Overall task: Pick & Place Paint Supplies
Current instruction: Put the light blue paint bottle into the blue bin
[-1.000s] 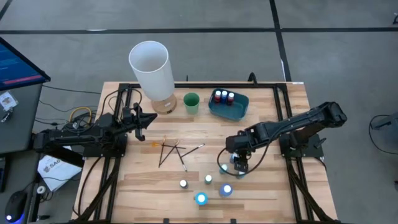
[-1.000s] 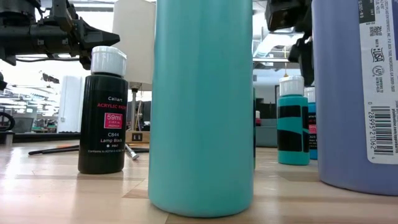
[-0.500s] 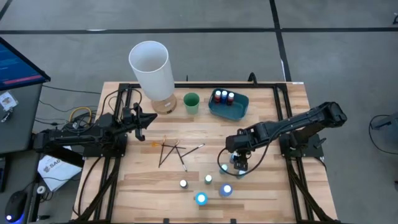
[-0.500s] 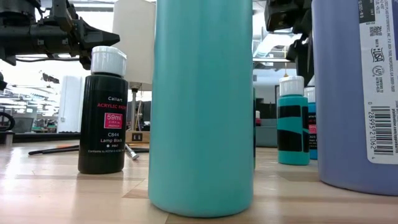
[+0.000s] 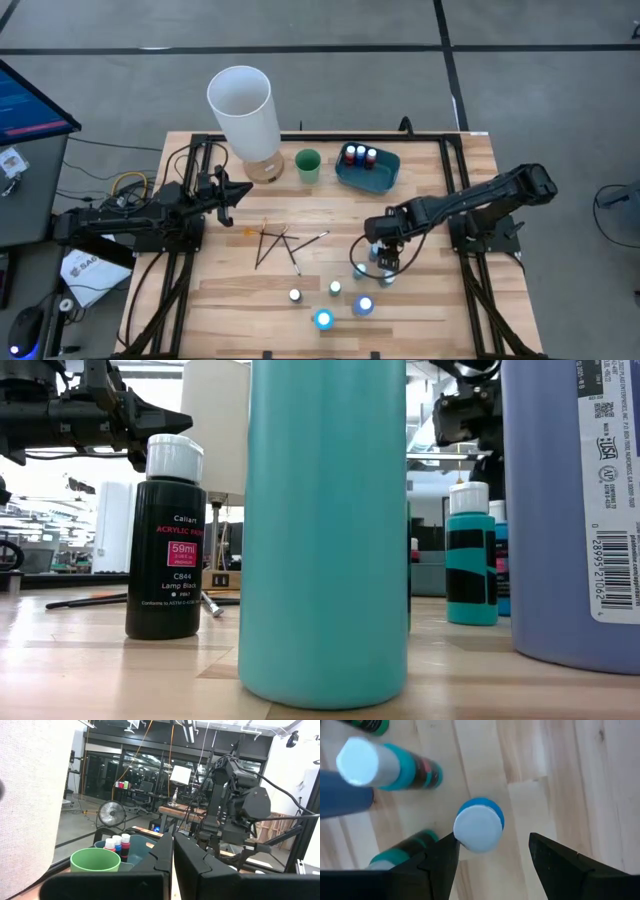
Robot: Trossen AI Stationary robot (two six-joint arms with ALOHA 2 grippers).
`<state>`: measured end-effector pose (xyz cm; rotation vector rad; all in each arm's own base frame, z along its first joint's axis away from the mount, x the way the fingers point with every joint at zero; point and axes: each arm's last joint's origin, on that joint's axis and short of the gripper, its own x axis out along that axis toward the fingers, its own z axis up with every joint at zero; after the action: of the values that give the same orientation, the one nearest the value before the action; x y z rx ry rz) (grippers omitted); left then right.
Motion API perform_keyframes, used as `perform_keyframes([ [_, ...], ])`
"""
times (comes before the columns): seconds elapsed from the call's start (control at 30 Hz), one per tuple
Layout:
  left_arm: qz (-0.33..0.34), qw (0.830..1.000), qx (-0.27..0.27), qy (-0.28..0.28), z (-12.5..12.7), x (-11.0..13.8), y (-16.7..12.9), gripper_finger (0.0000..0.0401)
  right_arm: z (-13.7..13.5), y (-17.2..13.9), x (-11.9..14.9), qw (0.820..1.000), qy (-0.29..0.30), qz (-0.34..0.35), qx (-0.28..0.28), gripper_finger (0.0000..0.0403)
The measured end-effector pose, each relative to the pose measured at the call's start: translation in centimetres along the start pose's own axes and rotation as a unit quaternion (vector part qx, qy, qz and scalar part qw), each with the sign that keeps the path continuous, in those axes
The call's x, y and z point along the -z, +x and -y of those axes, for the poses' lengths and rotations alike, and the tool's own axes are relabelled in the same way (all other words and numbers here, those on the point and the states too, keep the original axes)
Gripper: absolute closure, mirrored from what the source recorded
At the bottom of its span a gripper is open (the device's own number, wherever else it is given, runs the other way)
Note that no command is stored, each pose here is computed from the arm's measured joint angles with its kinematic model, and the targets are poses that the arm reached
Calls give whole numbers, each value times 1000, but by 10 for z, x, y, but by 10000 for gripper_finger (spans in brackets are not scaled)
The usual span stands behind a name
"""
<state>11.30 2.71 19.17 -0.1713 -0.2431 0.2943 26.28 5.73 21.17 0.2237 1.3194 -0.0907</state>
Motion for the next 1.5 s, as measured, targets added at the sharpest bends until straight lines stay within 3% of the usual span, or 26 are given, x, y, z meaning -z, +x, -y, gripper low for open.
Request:
perform_keyframes([
  [0.9,0,1000,0,0,0,0,0,399,-3,0,-5,999,-20,24,-24,170],
  [1.03,0,1000,0,0,0,0,0,399,-3,0,-5,999,-21,24,-24,195],
  [1.3,0,1000,0,0,0,0,0,399,-3,0,-6,999,-34,25,-22,296],
  [1.5,0,1000,0,0,0,0,0,399,1,0,-7,999,-40,29,-15,295],
])
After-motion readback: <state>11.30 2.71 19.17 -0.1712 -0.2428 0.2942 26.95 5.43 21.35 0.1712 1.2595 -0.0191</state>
